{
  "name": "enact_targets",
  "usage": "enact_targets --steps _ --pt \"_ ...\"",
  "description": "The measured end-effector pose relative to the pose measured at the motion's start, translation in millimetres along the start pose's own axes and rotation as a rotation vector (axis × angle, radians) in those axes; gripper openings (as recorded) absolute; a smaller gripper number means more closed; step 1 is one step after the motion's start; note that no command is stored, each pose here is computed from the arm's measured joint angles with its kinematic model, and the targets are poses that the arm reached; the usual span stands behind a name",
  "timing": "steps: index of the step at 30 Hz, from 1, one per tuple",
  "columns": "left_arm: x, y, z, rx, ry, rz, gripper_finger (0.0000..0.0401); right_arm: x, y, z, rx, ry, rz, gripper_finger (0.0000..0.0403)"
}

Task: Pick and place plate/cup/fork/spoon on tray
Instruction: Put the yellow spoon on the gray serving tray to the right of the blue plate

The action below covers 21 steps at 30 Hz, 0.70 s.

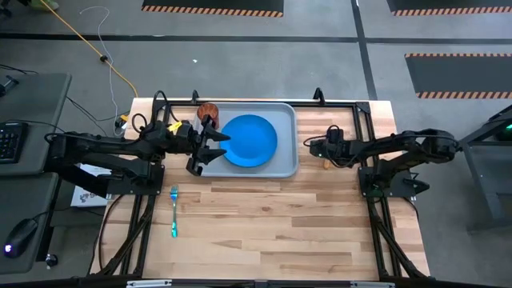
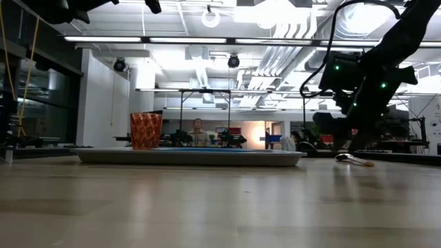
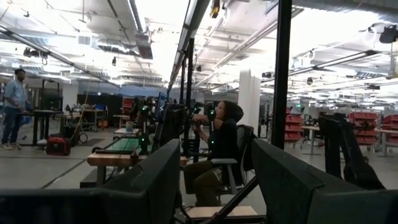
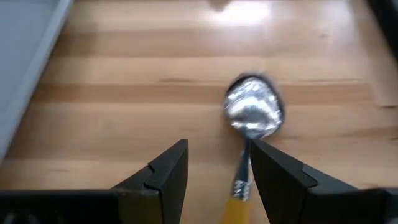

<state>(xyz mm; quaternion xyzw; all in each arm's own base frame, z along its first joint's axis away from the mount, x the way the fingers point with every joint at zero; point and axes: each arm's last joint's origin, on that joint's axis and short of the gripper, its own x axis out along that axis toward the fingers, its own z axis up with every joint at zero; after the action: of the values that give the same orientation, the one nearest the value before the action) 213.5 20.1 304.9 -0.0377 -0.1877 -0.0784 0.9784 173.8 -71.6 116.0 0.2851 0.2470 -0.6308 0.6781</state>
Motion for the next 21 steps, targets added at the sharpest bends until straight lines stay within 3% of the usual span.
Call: enact_targets --steps 14,21 --pt "0.0 0.1 -0.9 -0.003 0.009 0.001 0.0188 2.1 -4.5 1.2 0.047 -0.032 -0.053 0.0165" --pt "0.0 0.2 -1.0 -0.003 0.010 0.002 0.0188 13.8 -4.8 -8.4 0.037 0.017 -0.101 0.0165"
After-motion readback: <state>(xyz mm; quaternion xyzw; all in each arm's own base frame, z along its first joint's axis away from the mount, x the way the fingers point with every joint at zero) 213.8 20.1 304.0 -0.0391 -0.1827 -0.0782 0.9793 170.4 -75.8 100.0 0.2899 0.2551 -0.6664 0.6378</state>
